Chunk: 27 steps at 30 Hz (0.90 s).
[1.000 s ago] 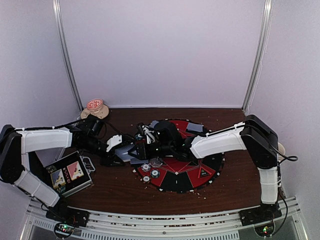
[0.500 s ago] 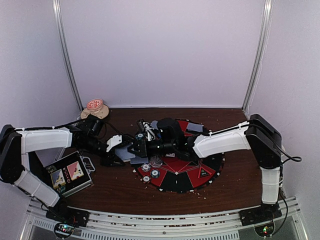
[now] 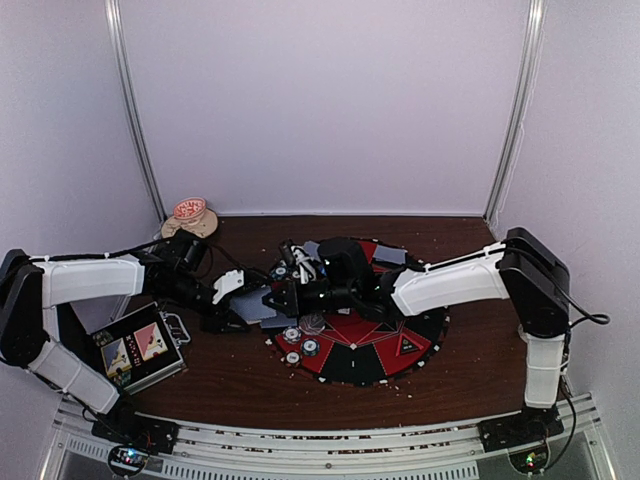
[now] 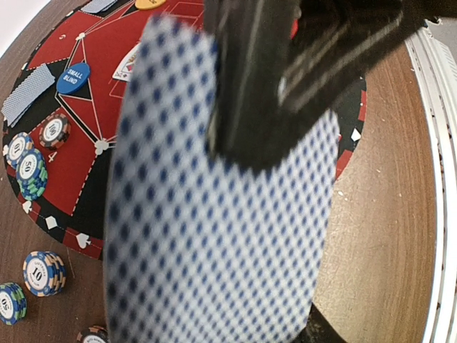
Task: Distribute texas hold em gaming equipment
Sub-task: Flop the poker card in the community card area.
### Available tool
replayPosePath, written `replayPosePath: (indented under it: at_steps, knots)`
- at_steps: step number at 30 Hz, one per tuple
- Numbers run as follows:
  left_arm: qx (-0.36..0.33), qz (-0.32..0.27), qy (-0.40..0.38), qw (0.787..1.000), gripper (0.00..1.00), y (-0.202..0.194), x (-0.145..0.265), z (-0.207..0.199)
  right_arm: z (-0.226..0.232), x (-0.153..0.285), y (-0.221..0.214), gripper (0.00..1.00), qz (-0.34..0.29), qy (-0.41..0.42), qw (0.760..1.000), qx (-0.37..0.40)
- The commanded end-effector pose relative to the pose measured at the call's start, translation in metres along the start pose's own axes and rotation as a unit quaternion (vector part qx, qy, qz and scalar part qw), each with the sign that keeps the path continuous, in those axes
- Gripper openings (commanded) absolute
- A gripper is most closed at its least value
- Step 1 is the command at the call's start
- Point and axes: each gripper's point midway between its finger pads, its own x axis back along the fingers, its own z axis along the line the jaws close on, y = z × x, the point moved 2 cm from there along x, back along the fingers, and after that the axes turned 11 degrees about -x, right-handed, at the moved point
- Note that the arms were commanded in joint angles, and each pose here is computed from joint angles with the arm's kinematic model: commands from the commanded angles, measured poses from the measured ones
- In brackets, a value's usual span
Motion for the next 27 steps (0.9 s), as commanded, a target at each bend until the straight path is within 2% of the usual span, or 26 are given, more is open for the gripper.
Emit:
replayPosePath:
  at_steps: [1,6,10,16,18,22,27]
  knots:
    - [-0.016,-0.017,0.004,1.000,0.45,0.009,0.002,0.003,0.002,0.039,0.028,0.00,-0.050,-0.051,0.997,0.040]
    - [-0.016,-0.018,0.005,1.000,0.46,0.009,0.003,0.003,-0.016,0.084,0.047,0.00,-0.093,-0.168,0.976,0.104]
    - [-0.015,-0.017,0.005,1.000,0.45,0.009,0.003,0.003,-0.037,0.128,0.062,0.00,-0.115,-0.308,0.930,0.163]
    - [-0.016,-0.019,0.006,1.000,0.46,0.010,0.003,0.003,-0.048,0.167,0.072,0.00,-0.117,-0.420,0.869,0.233]
    - [-0.017,-0.018,0.006,1.000,0.45,0.010,0.004,0.003,-0.054,0.175,0.072,0.00,-0.106,-0.464,0.839,0.263]
    - [-0.017,-0.018,0.006,1.000,0.46,0.010,0.004,0.003,-0.068,0.181,0.067,0.00,-0.072,-0.553,0.762,0.329]
    - [-0.017,-0.018,0.006,1.000,0.46,0.010,0.004,0.003,-0.097,0.167,0.051,0.00,-0.003,-0.627,0.668,0.400]
